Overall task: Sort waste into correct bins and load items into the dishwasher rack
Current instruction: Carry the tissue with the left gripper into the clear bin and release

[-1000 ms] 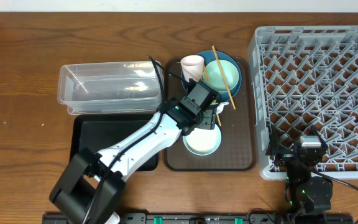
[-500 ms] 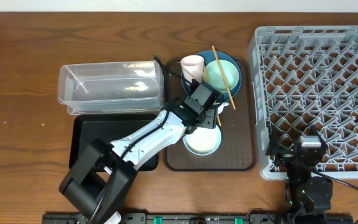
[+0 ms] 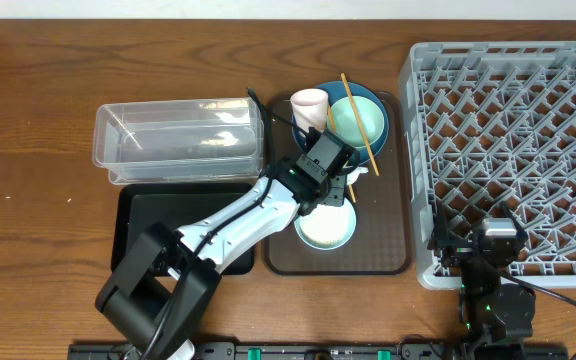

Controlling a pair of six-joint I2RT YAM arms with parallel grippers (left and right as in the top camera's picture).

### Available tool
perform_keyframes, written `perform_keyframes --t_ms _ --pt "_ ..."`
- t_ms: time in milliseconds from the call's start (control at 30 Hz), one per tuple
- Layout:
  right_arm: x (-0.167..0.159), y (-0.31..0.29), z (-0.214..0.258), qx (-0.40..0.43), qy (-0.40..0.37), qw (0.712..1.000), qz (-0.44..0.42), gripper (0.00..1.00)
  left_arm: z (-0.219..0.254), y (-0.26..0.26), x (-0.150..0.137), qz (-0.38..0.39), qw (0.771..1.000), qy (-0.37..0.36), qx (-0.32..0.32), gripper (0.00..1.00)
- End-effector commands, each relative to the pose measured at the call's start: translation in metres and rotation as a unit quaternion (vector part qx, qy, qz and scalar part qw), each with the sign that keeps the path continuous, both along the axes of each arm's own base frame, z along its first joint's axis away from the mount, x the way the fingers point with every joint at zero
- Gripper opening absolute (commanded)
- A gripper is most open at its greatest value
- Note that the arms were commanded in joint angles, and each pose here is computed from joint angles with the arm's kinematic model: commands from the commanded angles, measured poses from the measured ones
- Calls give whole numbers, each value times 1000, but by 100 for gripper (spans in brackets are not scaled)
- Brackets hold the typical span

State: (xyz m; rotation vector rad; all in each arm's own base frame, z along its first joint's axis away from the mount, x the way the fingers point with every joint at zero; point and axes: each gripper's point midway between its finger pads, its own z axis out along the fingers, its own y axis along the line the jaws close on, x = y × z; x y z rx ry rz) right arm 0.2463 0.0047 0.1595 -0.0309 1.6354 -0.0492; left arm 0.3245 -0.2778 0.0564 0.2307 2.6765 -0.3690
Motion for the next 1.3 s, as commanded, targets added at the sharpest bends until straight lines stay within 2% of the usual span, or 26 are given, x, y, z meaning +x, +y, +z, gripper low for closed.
perform_keyframes --t_ms 0,200,400,567,800,1000,1267 --pt "0 -3 -1 6 0 1000 -9 99 -3 -1 2 2 1000 -1 4 51" --pt "0 -3 -1 6 0 1000 -9 99 -4 0 0 2 1000 1 5 39" --pt "0 -3 -1 6 0 1000 -9 99 -5 1 0 2 1000 1 6 35" --pt "0 -3 -1 6 0 1000 -9 99 -5 1 0 2 1000 1 6 27" --pt "0 -3 -1 6 0 1000 -8 99 -4 5 4 10 1000 -9 17 6" --pt "0 -3 -1 6 0 1000 -9 99 12 3 7 11 1000 -24 3 6" --pt "0 -3 -1 6 0 1000 -9 99 82 11 2 16 996 -80 -39 6"
